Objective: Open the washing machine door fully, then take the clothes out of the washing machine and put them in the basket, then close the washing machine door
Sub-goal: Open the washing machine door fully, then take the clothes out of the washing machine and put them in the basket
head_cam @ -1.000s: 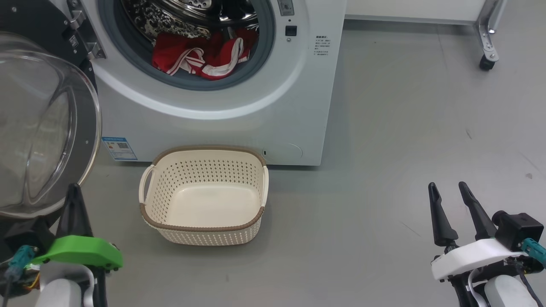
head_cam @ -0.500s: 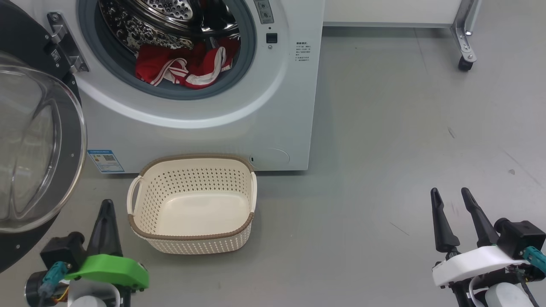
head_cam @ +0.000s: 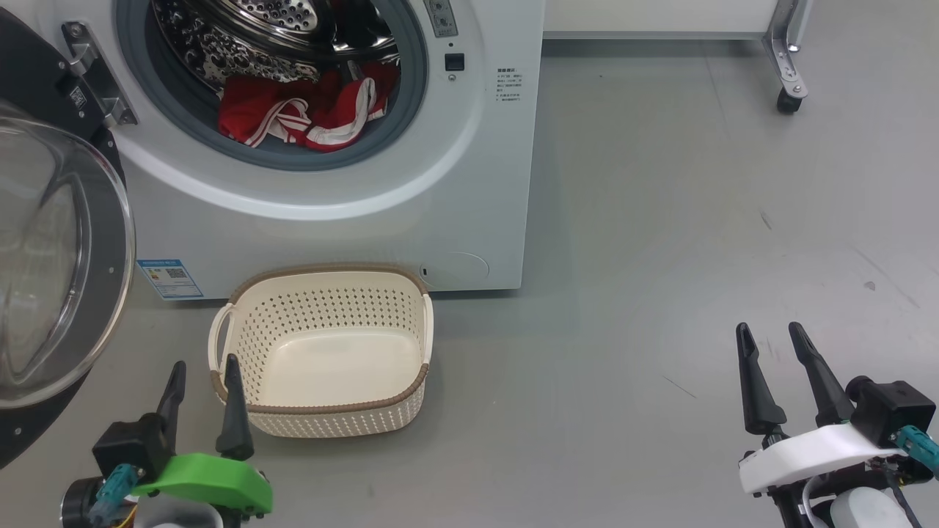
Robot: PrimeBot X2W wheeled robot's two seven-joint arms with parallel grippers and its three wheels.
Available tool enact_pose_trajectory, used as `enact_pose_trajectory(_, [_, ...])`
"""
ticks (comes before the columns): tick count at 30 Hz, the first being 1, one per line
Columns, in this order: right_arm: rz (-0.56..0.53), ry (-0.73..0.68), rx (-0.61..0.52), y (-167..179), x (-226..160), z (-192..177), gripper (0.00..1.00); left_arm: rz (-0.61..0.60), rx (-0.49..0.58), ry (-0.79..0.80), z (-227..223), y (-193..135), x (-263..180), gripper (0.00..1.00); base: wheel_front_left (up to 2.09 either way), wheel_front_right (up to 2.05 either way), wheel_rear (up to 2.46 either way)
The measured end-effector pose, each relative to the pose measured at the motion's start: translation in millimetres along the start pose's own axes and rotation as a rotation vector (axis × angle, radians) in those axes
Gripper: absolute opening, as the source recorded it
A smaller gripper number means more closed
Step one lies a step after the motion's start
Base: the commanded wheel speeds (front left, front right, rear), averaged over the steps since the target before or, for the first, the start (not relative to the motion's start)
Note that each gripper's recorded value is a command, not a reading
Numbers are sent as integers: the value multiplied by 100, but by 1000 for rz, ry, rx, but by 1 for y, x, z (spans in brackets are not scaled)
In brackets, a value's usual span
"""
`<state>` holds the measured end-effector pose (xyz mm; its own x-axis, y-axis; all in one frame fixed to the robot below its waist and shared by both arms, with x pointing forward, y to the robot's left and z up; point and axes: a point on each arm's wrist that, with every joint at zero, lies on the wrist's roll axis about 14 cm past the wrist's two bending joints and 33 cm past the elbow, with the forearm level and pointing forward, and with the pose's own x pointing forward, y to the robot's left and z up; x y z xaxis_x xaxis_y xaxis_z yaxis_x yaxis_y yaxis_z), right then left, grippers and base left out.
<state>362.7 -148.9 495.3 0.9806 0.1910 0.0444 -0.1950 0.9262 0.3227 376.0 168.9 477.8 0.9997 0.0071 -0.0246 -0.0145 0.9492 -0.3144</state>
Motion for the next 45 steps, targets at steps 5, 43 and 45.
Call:
enact_pose_trajectory(5, [-7, 3, 0, -2, -3, -1, 100, -30, 3, 1, -1, -10, 1, 100, 0, 0, 0])
enact_pose_trajectory(43, [-27, 16, -9, -8, -4, -5, 100, -52, -17, 31, -12, -19, -2, 100, 0, 0, 0])
enact_pose_trajectory(45, [-28, 14, -9, -8, -4, -5, 100, -53, -17, 32, -12, -19, -2, 100, 0, 0, 0])
